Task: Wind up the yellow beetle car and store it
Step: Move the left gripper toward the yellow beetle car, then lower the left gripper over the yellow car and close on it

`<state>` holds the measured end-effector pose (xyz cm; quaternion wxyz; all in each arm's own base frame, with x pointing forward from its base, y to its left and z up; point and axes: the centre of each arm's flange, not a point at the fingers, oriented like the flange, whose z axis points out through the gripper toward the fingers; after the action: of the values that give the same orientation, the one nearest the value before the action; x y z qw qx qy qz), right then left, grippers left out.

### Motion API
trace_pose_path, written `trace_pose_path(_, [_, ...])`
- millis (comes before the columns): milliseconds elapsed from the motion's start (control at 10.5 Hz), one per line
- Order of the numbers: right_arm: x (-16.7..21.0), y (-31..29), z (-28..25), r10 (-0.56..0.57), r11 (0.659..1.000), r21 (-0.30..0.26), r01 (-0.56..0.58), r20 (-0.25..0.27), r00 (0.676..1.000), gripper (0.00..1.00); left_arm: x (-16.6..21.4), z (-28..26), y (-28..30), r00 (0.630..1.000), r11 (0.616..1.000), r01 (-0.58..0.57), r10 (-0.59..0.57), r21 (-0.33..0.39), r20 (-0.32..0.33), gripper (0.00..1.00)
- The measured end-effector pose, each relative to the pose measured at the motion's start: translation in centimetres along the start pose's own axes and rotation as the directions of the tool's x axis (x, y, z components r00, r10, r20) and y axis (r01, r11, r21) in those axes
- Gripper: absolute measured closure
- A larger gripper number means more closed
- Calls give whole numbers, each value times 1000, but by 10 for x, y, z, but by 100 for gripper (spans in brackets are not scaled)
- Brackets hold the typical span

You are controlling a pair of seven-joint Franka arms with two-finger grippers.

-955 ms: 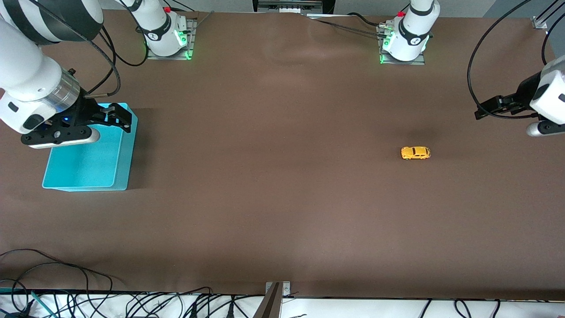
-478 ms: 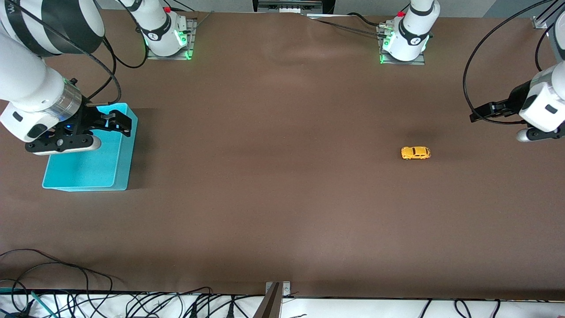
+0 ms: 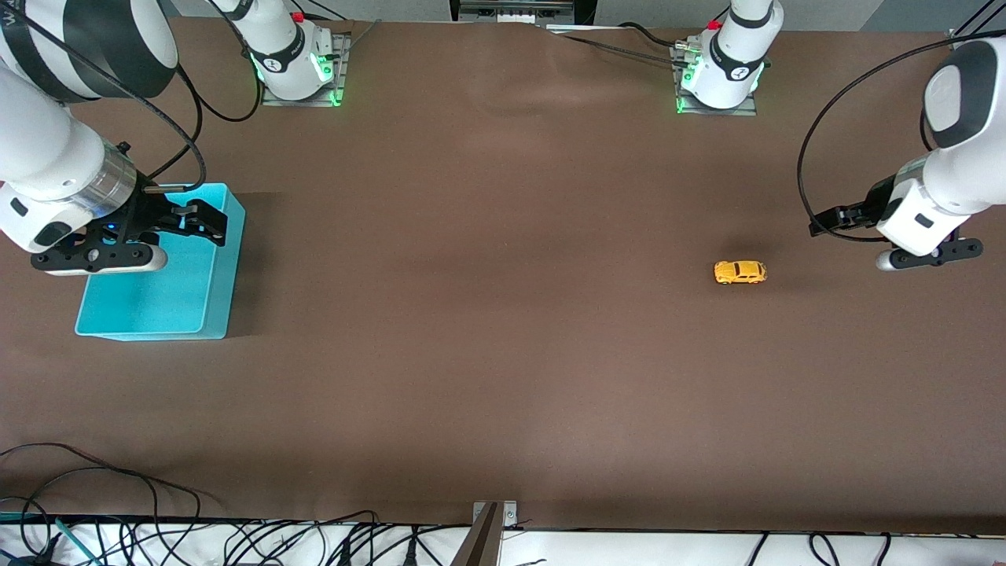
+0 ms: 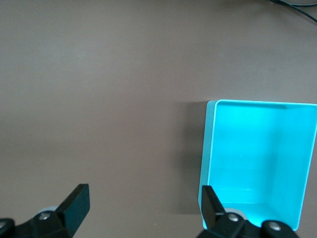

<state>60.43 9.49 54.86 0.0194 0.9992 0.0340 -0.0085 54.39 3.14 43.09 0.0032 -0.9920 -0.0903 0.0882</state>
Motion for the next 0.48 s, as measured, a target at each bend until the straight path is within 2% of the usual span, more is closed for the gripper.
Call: trace_pose_path(478, [4, 15, 3, 37, 999, -3, -37, -5, 999, 0, -8, 71, -1, 999, 1000, -4, 4, -5, -36, 0])
